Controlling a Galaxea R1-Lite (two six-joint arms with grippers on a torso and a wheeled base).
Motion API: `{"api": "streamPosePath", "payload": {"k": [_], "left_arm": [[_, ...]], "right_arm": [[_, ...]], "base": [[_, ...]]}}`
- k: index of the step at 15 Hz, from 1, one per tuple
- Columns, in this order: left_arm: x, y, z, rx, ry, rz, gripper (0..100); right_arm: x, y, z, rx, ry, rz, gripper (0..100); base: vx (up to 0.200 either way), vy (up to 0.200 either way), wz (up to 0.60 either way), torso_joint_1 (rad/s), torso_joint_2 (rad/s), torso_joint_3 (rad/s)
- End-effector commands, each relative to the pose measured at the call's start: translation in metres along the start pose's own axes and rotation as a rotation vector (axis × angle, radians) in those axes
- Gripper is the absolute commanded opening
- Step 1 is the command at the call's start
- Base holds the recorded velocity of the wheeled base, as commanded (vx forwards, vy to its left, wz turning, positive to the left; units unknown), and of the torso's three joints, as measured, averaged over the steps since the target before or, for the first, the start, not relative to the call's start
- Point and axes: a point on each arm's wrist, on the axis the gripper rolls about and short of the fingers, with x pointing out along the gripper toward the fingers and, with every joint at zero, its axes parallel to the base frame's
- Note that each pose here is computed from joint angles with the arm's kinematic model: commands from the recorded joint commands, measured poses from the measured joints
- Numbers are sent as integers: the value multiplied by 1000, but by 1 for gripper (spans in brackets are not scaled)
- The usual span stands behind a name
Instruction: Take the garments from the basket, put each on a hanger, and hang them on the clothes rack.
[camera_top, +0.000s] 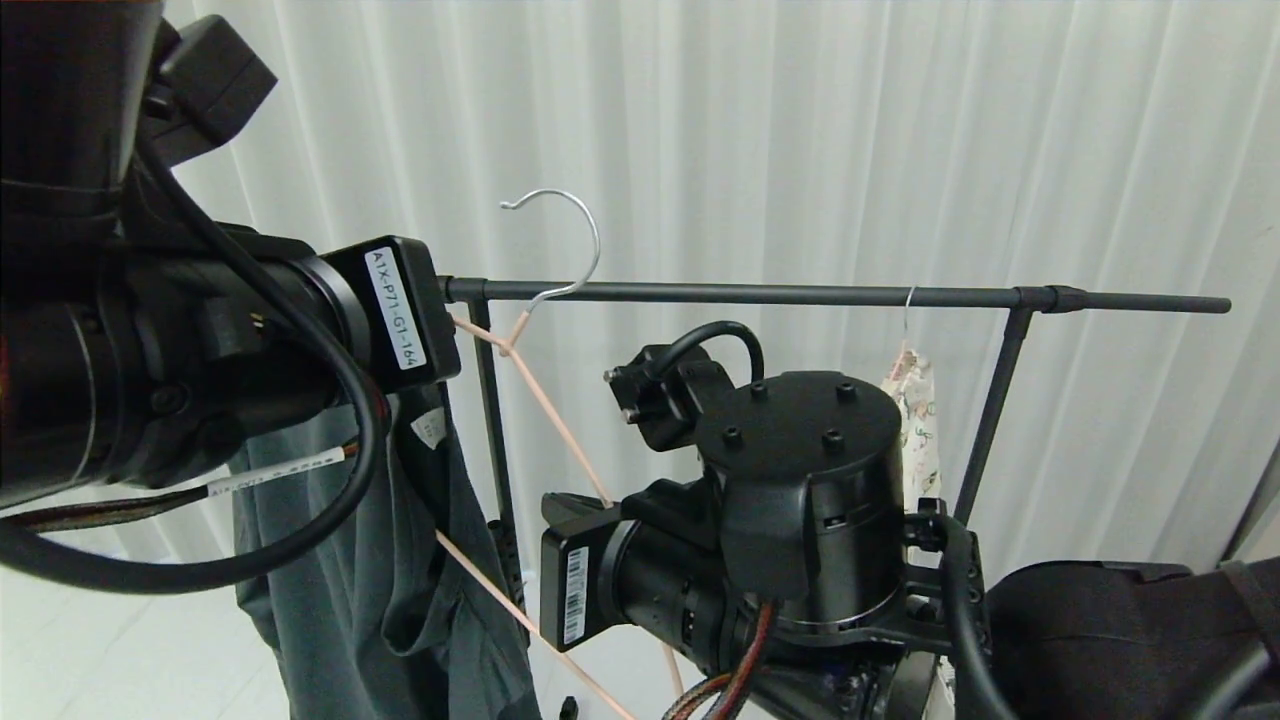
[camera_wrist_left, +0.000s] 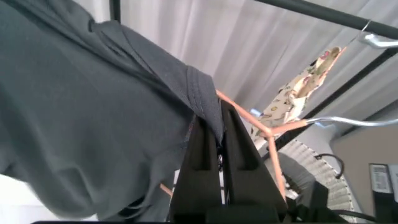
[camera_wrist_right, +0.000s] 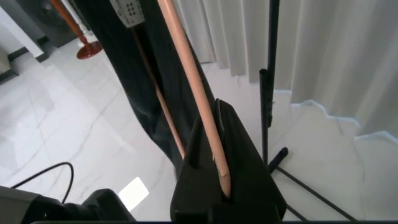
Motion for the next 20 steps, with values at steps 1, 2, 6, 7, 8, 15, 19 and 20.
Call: {"api": "streamPosePath", "payload": {"k": [1,2,6,7,8,15,19,20], "left_arm": [[-8,-9,-4,-7,9,-55,0],[-10,-13,-6,-16,17,-74,0],[-9,-7,-5,-37,14,-50,0],[-9,-3,-4,-36,15,-34,0],[-11,1,-5,-27,22,-26,0],[-23,18,-16,161,65,-79,0],[-17,17,-23,156,39,-93,0],[-15,18,-25,173,36,-93,0]], "right_arm": [[5,2,1,2,-6,3,0],[6,3,2,3,-10,5,0],[2,1,5,7,-25,-16,0],[3,0,7,9,-39,-37,0],[3,-3,9,11,-52,-59,0],[3,-7,14,35,-124,-168,0],[-7,-5,24,43,-151,-160,0],[-7,-5,25,42,-154,-163,0]], "base": [[0,0,0,0,0,0],[0,0,0,0,0,0],[0,0,0,0,0,0],[0,0,0,0,0,0],[0,0,0,0,0,0],[0,0,0,0,0,0],[0,0,0,0,0,0],[0,0,0,0,0,0]]}}
